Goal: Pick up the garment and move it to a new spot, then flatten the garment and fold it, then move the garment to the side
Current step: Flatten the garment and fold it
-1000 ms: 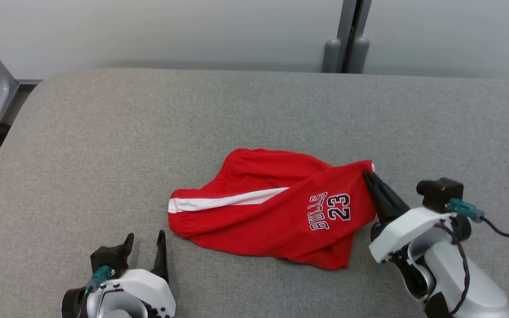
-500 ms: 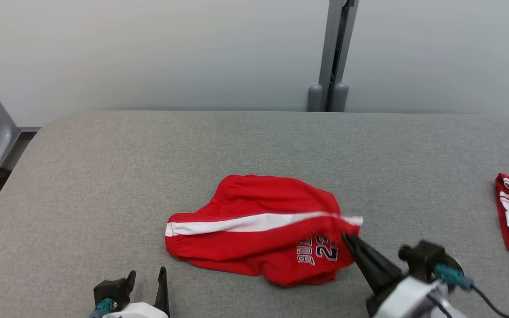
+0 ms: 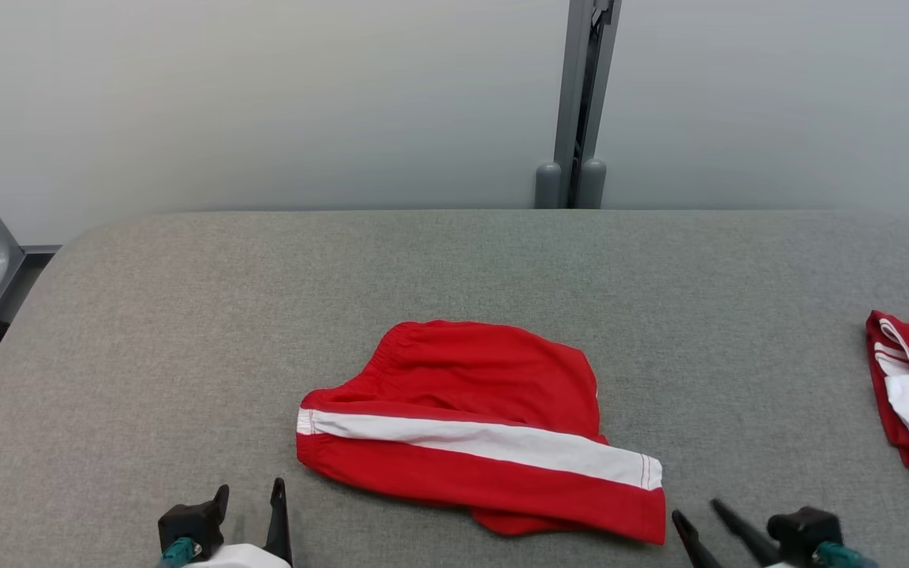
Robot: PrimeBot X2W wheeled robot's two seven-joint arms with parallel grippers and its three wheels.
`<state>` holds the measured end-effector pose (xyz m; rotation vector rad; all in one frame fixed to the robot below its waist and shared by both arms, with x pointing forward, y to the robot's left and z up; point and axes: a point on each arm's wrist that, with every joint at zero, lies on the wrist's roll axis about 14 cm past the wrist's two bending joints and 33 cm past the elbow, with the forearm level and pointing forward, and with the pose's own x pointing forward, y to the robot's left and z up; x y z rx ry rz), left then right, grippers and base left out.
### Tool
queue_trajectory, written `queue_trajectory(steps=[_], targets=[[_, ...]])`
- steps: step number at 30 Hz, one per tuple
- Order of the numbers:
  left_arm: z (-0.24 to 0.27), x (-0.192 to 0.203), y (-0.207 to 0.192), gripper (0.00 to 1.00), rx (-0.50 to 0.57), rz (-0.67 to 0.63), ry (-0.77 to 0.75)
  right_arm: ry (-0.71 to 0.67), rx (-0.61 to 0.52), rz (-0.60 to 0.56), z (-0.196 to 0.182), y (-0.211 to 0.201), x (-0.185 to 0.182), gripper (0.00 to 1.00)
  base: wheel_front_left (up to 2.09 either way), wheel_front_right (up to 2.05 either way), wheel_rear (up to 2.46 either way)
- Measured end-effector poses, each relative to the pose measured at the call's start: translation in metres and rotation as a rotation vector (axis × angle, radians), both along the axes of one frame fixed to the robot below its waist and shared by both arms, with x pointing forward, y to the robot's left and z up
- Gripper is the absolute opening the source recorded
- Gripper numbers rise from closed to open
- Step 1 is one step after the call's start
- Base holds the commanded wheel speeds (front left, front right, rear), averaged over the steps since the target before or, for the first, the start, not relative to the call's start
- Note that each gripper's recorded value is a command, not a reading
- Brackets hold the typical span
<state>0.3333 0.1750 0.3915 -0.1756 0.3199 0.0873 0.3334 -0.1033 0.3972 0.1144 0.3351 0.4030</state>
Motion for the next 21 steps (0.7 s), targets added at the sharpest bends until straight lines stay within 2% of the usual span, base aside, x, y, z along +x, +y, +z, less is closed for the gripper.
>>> queue_trajectory(steps=[5, 12, 21], targets=[[0.016, 0.004, 0.012, 1.00, 0.038, 0.034, -0.058, -0.130, -0.004, -0.126, 0.035, -0.027, 0.028, 1.00, 0.00, 0.00, 0.00], [0.044, 0.012, 0.021, 1.00, 0.090, 0.047, -0.155, -0.360, 0.021, -0.202, 0.102, -0.027, 0.046, 1.00, 0.00, 0.00, 0.00], [0.062, 0.007, 0.027, 1.00, 0.129, 0.054, -0.219, -0.353, 0.025, -0.242, 0.097, -0.035, 0.027, 1.00, 0.00, 0.00, 0.00]])
